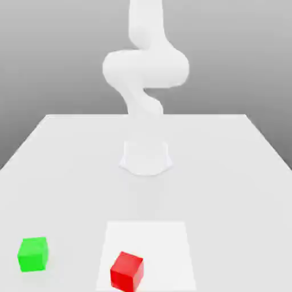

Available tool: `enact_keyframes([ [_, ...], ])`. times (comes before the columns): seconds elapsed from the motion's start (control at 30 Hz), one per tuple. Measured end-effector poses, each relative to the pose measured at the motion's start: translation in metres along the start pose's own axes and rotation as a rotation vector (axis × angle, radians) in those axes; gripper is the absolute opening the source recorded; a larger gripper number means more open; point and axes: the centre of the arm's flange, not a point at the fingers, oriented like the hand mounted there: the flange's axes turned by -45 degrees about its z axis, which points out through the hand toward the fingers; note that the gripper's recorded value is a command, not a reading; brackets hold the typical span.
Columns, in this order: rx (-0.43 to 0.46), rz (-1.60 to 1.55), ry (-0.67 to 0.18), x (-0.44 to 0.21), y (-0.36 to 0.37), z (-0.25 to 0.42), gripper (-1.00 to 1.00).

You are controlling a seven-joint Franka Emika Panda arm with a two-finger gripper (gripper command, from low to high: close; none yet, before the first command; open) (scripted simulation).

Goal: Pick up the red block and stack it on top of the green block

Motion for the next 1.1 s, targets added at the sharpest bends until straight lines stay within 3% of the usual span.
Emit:
enact_keyframes([
  [0.37, -0.078, 0.138, -0.316, -0.052, 0.016, 0.213, 0.00],
  [0.8, -0.140, 0.315, -0.681, -0.214, 0.038, 0.399, 0.00],
  [0.97, -0.144, 0.333, -0.716, -0.265, 0.040, 0.448, 0.00],
  [1.0, -0.144, 0.333, -0.716, -0.273, 0.040, 0.456, -1.00],
  [1.1, -0.144, 0.333, -0.716, -0.273, 0.040, 0.456, -1.00],
])
